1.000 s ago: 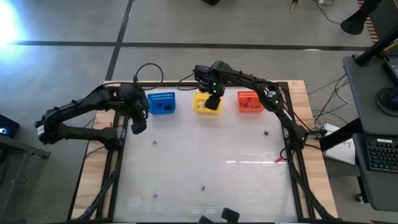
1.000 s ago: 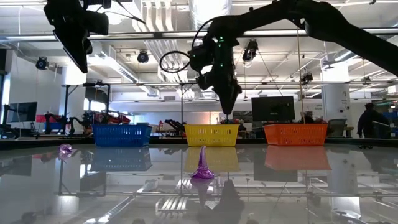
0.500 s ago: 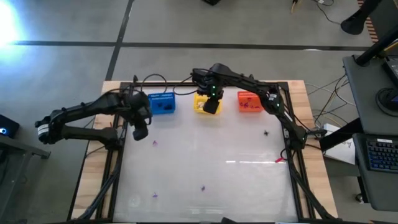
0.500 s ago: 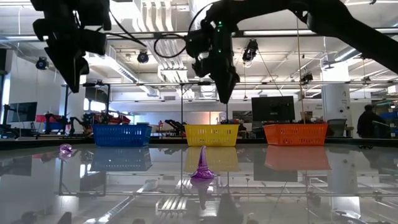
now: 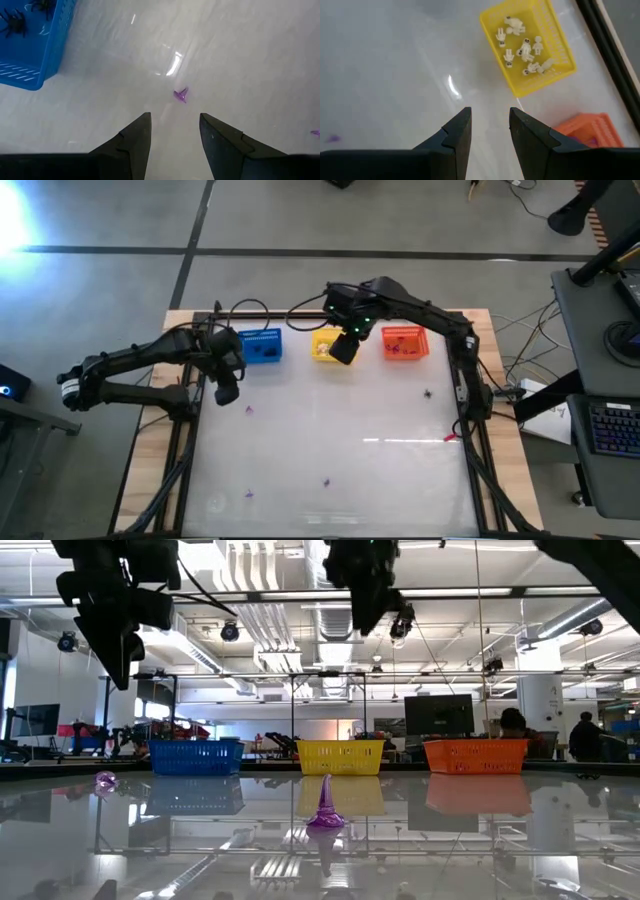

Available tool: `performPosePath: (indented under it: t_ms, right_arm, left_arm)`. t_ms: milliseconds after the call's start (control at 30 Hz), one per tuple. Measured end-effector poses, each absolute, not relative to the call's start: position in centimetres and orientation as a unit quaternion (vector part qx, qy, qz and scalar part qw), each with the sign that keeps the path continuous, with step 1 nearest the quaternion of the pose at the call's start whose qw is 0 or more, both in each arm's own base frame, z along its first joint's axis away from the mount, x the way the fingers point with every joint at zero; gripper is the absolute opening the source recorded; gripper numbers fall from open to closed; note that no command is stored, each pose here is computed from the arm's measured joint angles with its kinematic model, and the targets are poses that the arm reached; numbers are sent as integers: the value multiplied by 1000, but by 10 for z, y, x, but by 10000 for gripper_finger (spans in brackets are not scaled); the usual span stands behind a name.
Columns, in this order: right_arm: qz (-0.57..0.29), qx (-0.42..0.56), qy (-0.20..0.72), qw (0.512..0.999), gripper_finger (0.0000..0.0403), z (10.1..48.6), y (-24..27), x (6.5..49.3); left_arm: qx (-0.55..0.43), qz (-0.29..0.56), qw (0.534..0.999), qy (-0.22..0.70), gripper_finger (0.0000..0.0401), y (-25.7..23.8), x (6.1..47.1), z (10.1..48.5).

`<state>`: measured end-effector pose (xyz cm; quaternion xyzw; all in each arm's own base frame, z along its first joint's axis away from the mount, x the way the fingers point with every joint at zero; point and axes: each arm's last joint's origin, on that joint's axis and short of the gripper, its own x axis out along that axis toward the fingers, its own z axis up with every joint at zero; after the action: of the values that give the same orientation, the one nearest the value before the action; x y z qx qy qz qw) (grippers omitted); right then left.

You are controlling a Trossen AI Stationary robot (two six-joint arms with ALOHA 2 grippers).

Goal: Sort Halloween decoration
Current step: Put the purple hat toy into the orange bin

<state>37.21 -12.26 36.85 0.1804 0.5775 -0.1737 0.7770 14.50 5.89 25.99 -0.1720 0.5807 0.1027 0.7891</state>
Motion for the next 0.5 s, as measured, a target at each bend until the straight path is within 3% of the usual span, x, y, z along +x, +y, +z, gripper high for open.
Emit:
performPosePath:
  t_ms: [267,500]
  right_arm:
    - [-196,228,533,791,125,400,-89,356]
    - [-187,211,535,796,125,401,-60,361]
  left_arm:
    - [-171,121,779,591,150,61,147,254]
    - [-183,127,768,601,150,62,150,247]
